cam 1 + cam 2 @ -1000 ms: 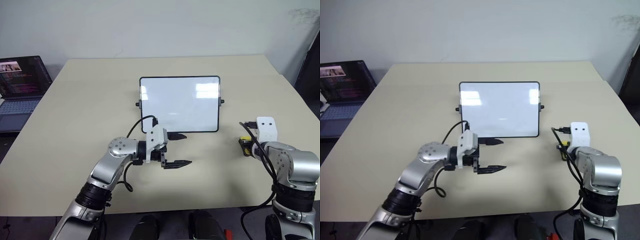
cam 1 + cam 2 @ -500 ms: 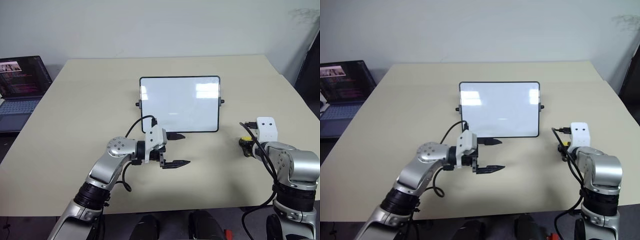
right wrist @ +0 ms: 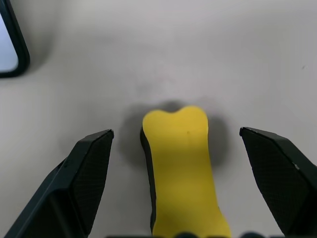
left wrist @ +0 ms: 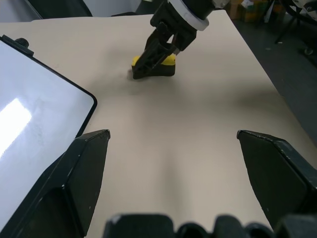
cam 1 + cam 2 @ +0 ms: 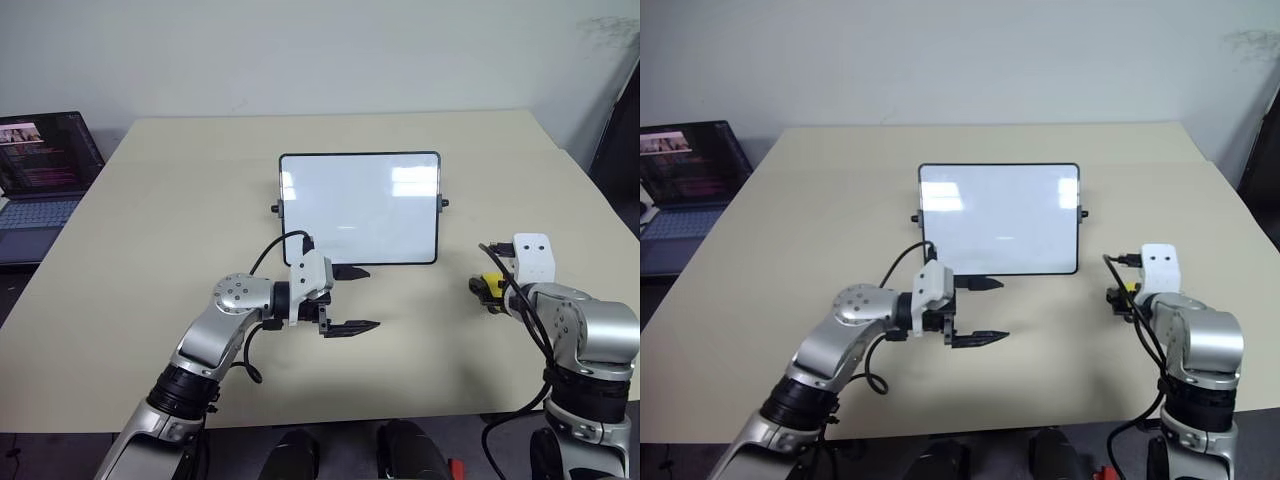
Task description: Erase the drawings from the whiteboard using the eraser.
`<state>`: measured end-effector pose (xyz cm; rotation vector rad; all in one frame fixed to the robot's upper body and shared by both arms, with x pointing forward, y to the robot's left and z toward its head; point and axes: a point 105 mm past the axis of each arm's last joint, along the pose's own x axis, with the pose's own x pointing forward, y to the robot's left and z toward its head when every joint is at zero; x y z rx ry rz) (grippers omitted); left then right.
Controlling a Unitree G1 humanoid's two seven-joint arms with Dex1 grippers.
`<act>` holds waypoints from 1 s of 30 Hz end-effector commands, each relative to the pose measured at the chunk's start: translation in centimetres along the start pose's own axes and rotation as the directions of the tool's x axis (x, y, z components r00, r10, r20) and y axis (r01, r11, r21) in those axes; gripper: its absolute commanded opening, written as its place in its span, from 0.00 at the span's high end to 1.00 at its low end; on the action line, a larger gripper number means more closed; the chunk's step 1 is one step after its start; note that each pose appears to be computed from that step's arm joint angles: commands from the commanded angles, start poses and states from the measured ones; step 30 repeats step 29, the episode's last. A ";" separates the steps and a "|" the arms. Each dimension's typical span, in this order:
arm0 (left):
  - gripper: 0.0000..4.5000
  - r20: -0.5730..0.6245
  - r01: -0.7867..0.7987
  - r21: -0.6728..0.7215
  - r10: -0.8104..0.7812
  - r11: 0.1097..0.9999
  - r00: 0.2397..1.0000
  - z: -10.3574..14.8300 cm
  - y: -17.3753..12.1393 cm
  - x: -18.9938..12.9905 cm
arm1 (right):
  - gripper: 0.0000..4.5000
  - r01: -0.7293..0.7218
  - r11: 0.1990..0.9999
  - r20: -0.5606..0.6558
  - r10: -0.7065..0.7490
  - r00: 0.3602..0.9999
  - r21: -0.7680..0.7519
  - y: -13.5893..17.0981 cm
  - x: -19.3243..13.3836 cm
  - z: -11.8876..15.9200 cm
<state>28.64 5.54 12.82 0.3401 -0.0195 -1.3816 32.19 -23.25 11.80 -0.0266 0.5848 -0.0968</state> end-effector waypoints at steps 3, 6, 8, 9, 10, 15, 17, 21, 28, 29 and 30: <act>0.00 0.056 -0.312 0.029 0.310 0.950 0.949 1.8 3.7 -2.4 | 0.01 0.027 0.998 0.347 -0.008 0.938 -0.051 0.6 -2.5 6.1; 0.00 0.035 -0.545 0.002 0.544 0.839 0.838 1.0 5.4 -4.4 | 0.01 0.067 0.997 0.476 -0.042 0.879 -0.036 0.0 -3.6 6.8; 0.00 -0.014 -0.659 0.020 0.659 0.752 0.752 -0.1 5.9 -6.4 | 0.01 0.096 0.995 0.523 -0.069 0.849 -0.024 -0.4 -4.1 6.2; 0.00 -0.028 -0.706 0.017 0.706 0.708 0.707 -0.5 6.0 -7.3 | 0.01 0.121 0.992 0.542 -0.083 0.836 -0.035 -0.7 -4.3 5.9; 0.00 -0.036 -0.750 0.010 0.750 0.661 0.660 -0.7 6.1 -8.3 | 0.01 0.135 0.990 0.561 -0.097 0.822 -0.026 -1.0 -4.6 5.6; 0.00 -0.102 -0.927 0.069 0.927 0.370 0.362 -2.1 4.9 -14.0 | 0.01 0.189 0.982 0.606 -0.152 0.781 0.004 -2.5 -5.7 2.2; 0.00 -0.129 -0.952 0.071 0.949 0.297 0.287 -2.6 3.9 -15.2 | 0.01 0.207 0.978 0.596 -0.167 0.785 0.002 -2.7 -5.7 0.8; 0.00 -0.177 -0.969 0.053 0.958 0.240 0.227 -3.1 1.8 -16.0 | 0.01 0.205 0.979 0.570 -0.164 0.805 -0.008 -2.4 -5.3 -1.5; 0.00 -0.219 -0.961 0.021 0.939 0.276 0.265 -1.9 -0.3 -15.6 | 0.01 0.160 0.987 0.519 -0.121 0.846 -0.032 -1.7 -4.2 -3.1; 0.00 -0.222 -0.960 0.022 0.938 0.279 0.268 -1.8 -0.3 -15.8 | 0.01 0.152 0.988 0.517 -0.116 0.848 -0.027 -1.4 -4.1 -3.0; 0.00 -0.222 -0.960 0.022 0.938 0.279 0.268 -1.8 -0.3 -15.8 | 0.01 0.152 0.988 0.517 -0.116 0.848 -0.027 -1.4 -4.1 -3.0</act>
